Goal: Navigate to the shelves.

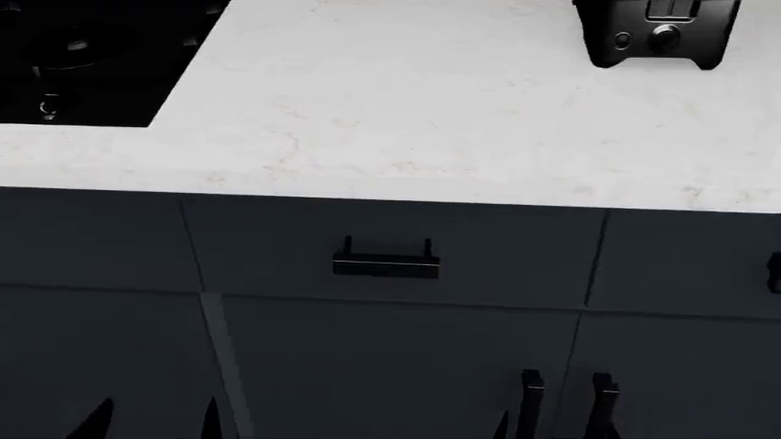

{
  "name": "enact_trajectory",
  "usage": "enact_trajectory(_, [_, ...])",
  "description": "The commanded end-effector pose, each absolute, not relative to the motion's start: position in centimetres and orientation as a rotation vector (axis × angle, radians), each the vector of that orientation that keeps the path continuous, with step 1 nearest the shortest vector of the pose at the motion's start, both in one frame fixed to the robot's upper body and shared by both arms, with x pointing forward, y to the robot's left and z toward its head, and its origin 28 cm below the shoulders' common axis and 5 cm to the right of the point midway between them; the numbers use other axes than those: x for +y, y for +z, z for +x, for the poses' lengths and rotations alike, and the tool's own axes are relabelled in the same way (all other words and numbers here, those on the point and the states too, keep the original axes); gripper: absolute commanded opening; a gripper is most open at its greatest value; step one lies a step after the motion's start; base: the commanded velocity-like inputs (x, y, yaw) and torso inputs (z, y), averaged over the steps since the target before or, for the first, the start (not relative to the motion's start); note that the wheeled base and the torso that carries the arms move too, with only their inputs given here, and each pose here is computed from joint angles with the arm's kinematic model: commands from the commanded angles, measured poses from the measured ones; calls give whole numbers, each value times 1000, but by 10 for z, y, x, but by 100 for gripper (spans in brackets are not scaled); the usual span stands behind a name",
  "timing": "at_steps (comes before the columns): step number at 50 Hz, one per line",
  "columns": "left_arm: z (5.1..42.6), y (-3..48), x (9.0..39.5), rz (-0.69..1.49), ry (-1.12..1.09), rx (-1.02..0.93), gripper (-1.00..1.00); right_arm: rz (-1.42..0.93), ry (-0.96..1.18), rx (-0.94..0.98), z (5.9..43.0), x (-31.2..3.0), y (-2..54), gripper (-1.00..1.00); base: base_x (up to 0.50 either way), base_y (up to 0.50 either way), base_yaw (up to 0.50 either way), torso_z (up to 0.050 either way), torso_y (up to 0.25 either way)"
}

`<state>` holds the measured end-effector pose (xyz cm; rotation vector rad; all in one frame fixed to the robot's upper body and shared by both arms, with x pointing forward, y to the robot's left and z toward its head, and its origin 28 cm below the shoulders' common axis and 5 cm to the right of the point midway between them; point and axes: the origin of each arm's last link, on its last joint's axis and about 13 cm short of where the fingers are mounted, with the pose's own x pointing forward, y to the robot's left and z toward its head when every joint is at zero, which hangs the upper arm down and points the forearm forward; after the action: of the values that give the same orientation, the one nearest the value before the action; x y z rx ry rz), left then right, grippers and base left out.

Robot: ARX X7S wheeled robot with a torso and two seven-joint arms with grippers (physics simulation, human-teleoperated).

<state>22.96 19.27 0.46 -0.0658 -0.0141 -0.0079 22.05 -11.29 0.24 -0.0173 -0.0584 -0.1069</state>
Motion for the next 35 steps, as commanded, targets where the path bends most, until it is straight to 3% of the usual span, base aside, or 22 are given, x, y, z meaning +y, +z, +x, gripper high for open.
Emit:
enact_trajectory(1, [230,5,193,-67,-8,-13,100,-17,-110,-56,221,-113,2,100,-441,-14,0,0,0])
enact_trajectory(35, [230,5,193,-67,-9,-13,100,-19,-112,-56,221,-112,2,100,-443,-14,0,0,0])
